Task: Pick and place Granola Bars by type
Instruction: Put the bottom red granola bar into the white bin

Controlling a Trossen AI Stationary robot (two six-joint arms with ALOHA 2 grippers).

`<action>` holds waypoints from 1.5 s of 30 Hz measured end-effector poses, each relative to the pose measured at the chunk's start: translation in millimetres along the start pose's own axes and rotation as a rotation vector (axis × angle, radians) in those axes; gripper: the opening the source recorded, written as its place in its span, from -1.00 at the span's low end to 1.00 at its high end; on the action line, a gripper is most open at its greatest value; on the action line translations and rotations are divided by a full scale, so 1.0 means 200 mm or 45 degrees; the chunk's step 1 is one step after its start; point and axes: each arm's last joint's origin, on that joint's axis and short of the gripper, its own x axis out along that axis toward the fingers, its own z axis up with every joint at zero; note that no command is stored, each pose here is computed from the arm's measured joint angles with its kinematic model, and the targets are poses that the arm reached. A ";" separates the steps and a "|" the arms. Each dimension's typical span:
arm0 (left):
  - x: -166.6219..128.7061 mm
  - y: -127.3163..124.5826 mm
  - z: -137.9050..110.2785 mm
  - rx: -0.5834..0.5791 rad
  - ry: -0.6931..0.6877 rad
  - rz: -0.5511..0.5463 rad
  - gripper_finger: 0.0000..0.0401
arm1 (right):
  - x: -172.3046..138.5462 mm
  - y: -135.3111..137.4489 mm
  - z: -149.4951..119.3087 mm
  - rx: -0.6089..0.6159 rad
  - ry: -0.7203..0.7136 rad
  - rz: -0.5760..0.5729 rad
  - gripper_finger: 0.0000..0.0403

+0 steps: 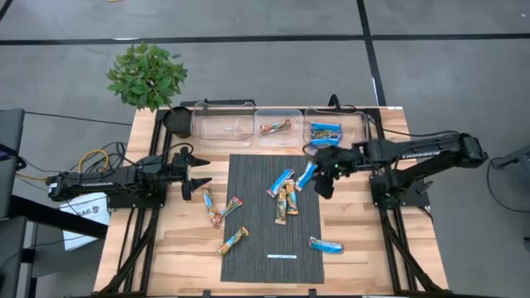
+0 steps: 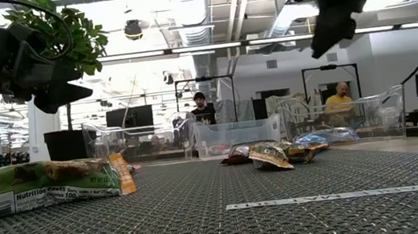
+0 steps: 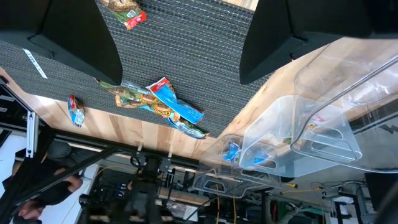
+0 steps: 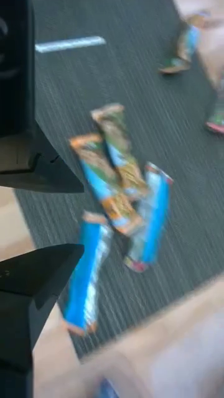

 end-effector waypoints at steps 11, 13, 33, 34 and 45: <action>0.00 0.00 0.00 0.000 0.000 -0.001 0.59 | 0.11 0.21 -0.04 -0.135 0.024 0.128 -0.34; 0.00 0.00 0.00 0.000 -0.001 0.000 0.59 | 0.13 0.24 -0.04 -0.156 0.024 0.144 -0.34; 0.00 0.00 0.00 0.000 -0.001 0.000 0.59 | 0.25 0.50 -0.19 -0.210 0.278 0.408 -0.34; 0.00 0.00 0.00 0.000 0.000 0.000 0.59 | 0.24 0.51 -0.20 -0.208 0.298 0.420 -0.34; 0.00 0.00 0.00 0.000 -0.001 -0.001 0.59 | 0.19 0.58 -0.35 -0.192 0.480 0.371 -0.33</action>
